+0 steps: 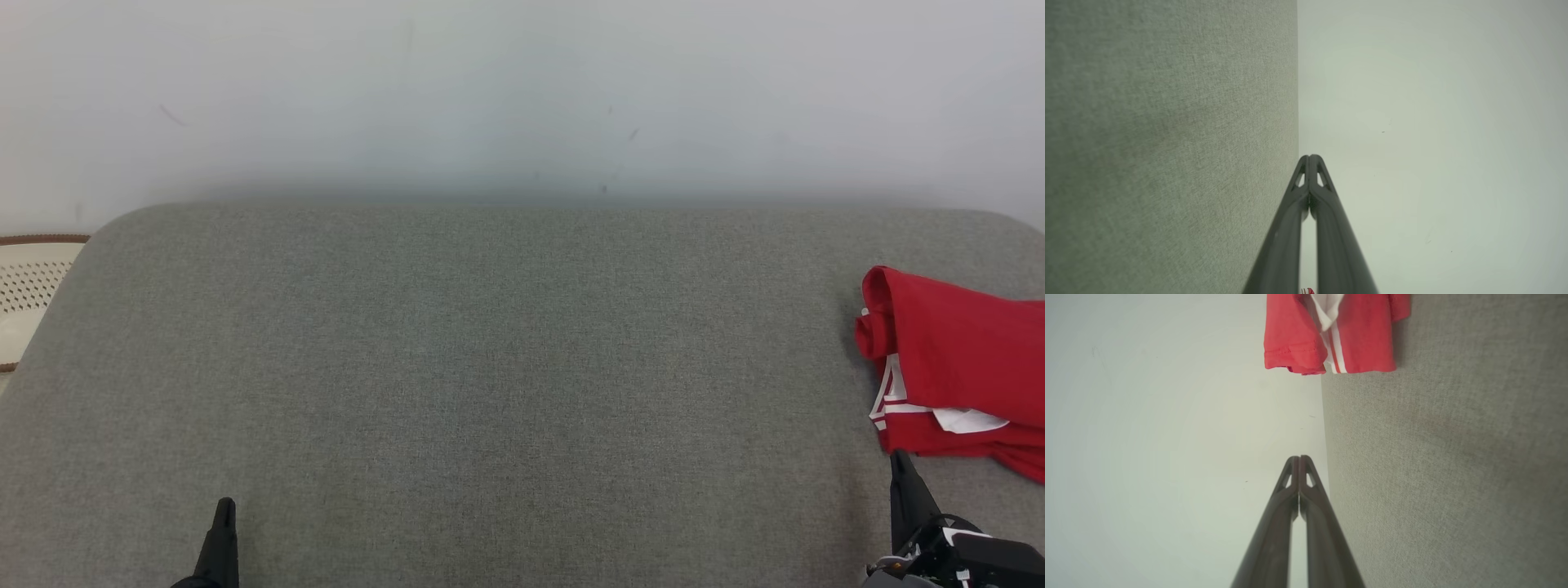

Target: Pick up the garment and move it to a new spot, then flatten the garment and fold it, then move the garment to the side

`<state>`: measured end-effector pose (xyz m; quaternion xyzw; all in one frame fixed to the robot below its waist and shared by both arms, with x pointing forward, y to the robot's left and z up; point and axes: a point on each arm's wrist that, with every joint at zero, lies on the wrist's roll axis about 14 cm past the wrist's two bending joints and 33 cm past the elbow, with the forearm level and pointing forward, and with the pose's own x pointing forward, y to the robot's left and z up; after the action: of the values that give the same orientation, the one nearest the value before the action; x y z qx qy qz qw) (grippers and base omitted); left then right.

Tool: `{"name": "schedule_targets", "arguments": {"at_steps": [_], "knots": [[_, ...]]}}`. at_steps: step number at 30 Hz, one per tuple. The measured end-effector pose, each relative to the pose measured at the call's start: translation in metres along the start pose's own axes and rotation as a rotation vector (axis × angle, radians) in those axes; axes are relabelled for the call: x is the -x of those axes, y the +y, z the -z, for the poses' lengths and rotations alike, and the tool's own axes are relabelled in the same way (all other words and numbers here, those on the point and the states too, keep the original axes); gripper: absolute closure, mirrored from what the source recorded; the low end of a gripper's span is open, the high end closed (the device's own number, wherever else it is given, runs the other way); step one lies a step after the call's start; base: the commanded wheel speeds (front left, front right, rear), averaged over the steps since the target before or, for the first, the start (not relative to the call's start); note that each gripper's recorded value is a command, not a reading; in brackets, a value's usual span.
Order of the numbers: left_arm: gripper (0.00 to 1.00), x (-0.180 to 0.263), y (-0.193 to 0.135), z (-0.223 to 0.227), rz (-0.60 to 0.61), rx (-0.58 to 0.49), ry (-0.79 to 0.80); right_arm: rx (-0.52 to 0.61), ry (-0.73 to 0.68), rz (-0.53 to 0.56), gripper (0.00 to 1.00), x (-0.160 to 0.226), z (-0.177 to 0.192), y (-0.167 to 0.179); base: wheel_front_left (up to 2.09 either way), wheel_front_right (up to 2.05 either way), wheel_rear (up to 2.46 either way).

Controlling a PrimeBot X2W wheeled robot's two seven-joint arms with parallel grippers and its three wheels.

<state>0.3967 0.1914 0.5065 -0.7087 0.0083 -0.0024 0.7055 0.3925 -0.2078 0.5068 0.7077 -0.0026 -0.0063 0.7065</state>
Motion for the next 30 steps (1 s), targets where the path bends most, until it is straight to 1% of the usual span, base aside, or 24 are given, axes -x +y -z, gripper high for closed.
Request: {"name": "schedule_targets", "arguments": {"at_steps": [30], "knots": [[1.00, 0.0000, 0.0000, 0.0000, 0.000, 0.000, 0.000, 0.000, 0.000, 0.000, 1.00, 0.0000, 0.0000, 0.0001, 0.00, 0.00, 0.00]]}}
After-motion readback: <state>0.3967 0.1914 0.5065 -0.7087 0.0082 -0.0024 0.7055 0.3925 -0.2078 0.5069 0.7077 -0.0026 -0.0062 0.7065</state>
